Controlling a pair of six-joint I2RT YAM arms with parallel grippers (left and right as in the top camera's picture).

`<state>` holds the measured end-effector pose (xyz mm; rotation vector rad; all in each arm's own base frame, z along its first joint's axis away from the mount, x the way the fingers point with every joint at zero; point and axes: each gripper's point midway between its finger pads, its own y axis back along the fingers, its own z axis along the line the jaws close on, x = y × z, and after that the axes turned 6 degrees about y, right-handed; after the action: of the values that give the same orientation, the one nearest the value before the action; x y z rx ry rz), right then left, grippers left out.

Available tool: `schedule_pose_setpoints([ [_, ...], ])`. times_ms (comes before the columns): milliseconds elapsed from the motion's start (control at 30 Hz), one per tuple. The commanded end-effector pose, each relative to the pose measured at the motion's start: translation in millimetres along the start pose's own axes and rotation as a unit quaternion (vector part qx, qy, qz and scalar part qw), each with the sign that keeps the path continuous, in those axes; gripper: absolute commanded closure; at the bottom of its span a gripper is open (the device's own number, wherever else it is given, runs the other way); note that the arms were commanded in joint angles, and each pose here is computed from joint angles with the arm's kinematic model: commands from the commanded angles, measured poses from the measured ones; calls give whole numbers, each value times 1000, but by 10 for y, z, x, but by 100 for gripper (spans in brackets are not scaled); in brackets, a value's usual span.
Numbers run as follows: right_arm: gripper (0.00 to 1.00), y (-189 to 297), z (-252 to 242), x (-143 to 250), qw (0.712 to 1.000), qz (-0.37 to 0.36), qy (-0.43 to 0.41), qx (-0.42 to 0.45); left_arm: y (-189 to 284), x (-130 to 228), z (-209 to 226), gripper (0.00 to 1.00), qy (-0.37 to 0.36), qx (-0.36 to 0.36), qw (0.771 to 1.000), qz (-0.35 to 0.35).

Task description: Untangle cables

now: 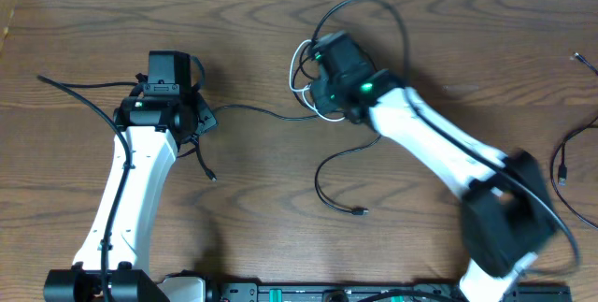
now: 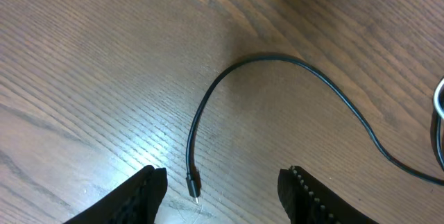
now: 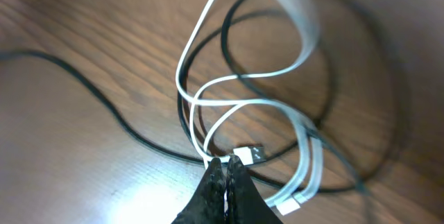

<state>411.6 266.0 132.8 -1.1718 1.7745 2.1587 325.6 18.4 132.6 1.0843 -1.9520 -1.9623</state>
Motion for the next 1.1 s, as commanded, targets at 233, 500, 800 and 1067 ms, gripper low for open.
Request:
schedule_pose_setpoints([
  [233,94,143,-11,43,1000,18,-6,-7,73,-93,-41,43,10,9,1000,-15],
  [500,67,-558,189,370,997,64,2,-35,73,-93,-41,42,10,9,1000,-14],
  [800,66,-938,273,497,997,67,8,-39,73,-99,-46,43,10,10,1000,-16],
  [1067,66,-1073,250,596,996,77,-13,-31,73,-99,-46,43,10,10,1000,-16],
])
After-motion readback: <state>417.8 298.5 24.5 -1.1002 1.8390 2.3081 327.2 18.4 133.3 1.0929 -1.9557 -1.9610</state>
